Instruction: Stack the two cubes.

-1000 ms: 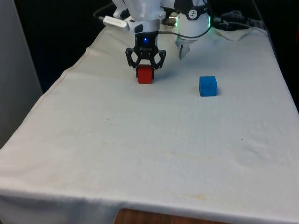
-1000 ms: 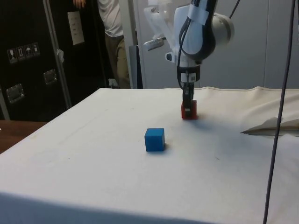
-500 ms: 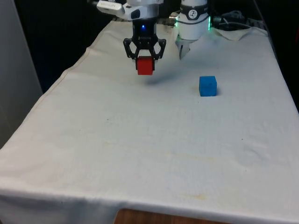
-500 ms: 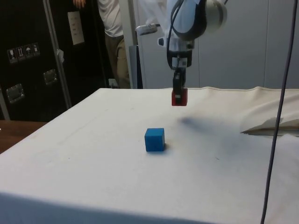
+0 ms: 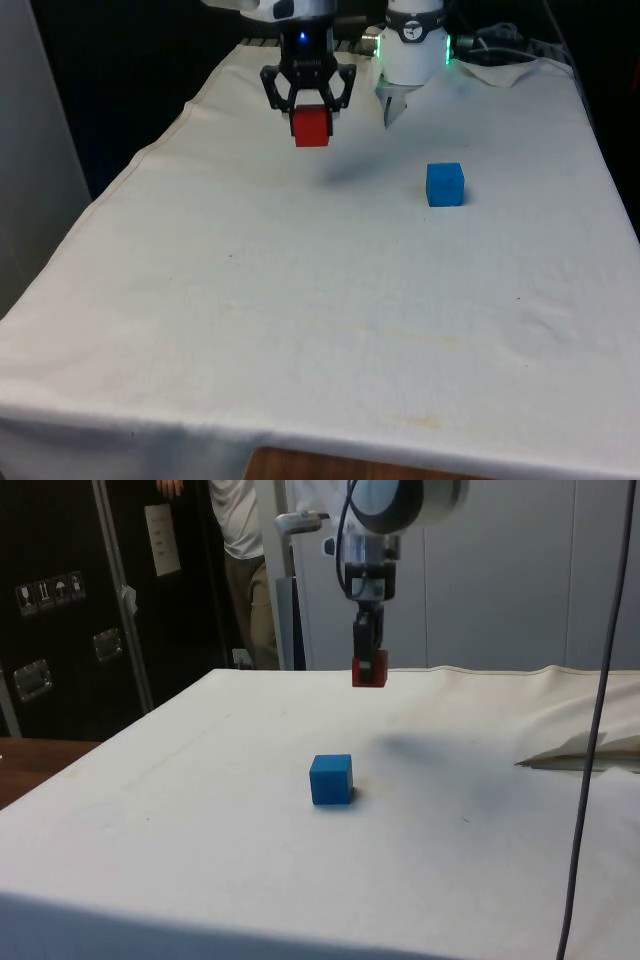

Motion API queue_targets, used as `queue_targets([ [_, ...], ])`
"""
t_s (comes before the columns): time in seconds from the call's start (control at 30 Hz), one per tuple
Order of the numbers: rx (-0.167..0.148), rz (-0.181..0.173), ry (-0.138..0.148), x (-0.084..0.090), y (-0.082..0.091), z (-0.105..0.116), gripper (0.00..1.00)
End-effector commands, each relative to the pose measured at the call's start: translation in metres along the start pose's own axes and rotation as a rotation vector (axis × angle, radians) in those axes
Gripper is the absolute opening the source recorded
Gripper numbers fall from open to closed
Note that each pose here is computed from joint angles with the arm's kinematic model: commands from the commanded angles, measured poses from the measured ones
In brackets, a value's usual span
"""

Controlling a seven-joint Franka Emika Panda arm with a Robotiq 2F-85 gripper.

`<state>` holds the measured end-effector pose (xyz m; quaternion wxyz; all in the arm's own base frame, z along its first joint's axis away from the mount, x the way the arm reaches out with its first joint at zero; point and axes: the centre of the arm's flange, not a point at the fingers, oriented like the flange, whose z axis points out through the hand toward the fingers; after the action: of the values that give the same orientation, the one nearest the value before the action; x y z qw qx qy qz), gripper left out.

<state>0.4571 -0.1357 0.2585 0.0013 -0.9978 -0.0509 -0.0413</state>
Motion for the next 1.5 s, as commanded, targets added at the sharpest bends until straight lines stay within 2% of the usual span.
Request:
queue_targets([
  [0.0,-0.001,0.004,-0.013,0.002,-0.001,-0.001,0.00],
  [0.17,0.016,0.007,-0.027,0.010,-0.012,-0.006,0.00],
  [0.2,0.021,0.004,-0.018,0.009,-0.011,-0.007,0.00],
  [0.3,0.023,0.005,-0.034,0.014,-0.020,-0.007,0.00],
  [0.47,0.034,0.002,-0.045,0.020,-0.038,-0.011,0.00],
  [0.5,0.042,-0.001,-0.038,0.021,-0.037,-0.010,0.00],
  [0.53,0.037,0.001,-0.048,0.021,-0.041,-0.011,0.00],
  [0.67,0.046,-0.001,-0.056,0.026,-0.057,-0.014,0.00],
  [0.77,0.051,-0.002,-0.060,0.029,-0.065,-0.015,0.00],
  [0.8,0.057,-0.005,-0.048,0.028,-0.062,-0.016,0.00],
  [0.83,0.055,-0.002,-0.063,0.030,-0.071,-0.016,0.00],
  [1.03,0.062,-0.003,-0.072,0.036,-0.089,-0.017,0.00],
  [1.07,0.066,-0.006,-0.063,0.035,-0.086,-0.017,0.00],
  [1.13,0.064,-0.001,-0.076,0.038,-0.095,-0.018,0.00],
  [1.33,0.065,0.001,-0.076,0.042,-0.112,-0.020,0.00],
  [1.37,0.071,-0.002,-0.069,0.042,-0.110,-0.020,0.00],
  [1.4,0.064,0.001,-0.076,0.042,-0.113,-0.020,0.00],
  [1.47,0.065,0.004,-0.073,0.043,-0.121,-0.020,0.00],
])
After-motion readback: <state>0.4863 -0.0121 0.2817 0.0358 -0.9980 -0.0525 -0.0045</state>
